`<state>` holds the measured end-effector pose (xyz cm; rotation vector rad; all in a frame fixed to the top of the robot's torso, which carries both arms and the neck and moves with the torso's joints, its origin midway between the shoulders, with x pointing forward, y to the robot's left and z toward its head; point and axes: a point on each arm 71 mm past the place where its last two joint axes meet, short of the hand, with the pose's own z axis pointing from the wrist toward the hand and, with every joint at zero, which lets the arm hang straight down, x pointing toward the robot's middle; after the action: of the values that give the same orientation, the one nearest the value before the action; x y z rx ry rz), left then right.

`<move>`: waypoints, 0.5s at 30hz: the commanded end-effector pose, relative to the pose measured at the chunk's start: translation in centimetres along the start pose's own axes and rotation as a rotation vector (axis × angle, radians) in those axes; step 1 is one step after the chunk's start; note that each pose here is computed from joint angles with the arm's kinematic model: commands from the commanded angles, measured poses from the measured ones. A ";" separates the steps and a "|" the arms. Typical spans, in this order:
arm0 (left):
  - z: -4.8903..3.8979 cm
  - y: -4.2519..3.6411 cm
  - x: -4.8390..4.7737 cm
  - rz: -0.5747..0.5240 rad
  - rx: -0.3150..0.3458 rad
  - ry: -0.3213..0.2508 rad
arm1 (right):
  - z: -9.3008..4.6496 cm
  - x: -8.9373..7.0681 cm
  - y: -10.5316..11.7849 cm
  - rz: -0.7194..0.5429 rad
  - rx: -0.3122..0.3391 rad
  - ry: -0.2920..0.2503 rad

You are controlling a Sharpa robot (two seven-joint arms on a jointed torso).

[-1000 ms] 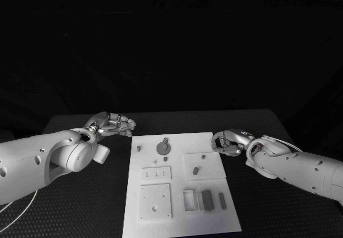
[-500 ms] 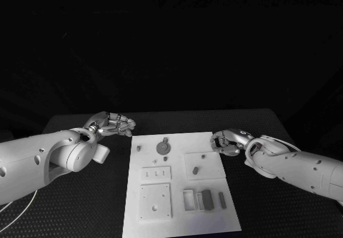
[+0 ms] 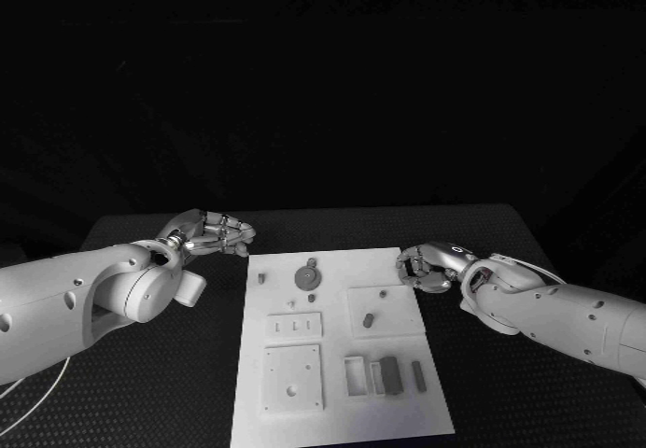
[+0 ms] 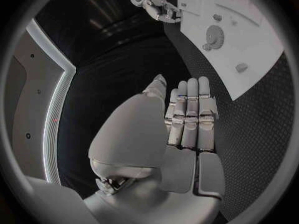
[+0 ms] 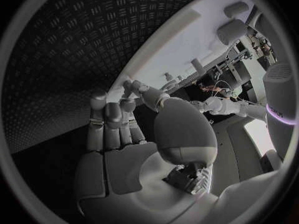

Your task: Assemble the parts on the task board

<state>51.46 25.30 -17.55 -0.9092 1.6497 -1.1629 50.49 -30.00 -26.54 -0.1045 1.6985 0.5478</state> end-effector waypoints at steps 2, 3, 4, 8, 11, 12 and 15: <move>-0.01 -0.14 0.20 0.000 0.009 0.015 | 0.0 0.2 0.2 -0.026 -0.020 0.011; -0.01 -0.14 0.19 0.000 0.009 0.015 | 0.0 0.2 0.2 -0.026 -0.019 0.011; -0.02 -0.13 0.18 0.000 0.008 0.015 | 0.0 0.2 0.2 -0.026 -0.018 0.011; -0.03 -0.12 0.14 0.000 0.008 0.014 | 0.0 0.2 0.2 -0.030 -0.018 0.010; -0.04 -0.13 0.15 0.001 0.009 0.015 | 0.1 0.2 0.2 -0.037 -0.015 0.006; -0.04 -0.13 0.16 0.001 0.009 0.015 | 0.0 0.1 0.2 -0.040 -0.011 0.001; -0.05 -0.13 0.14 0.001 0.008 0.015 | 0.0 0.1 0.1 -0.045 -0.005 -0.007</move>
<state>51.44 25.36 -17.55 -0.9097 1.6498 -1.1618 50.50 -29.89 -26.54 -0.1280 1.6932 0.5346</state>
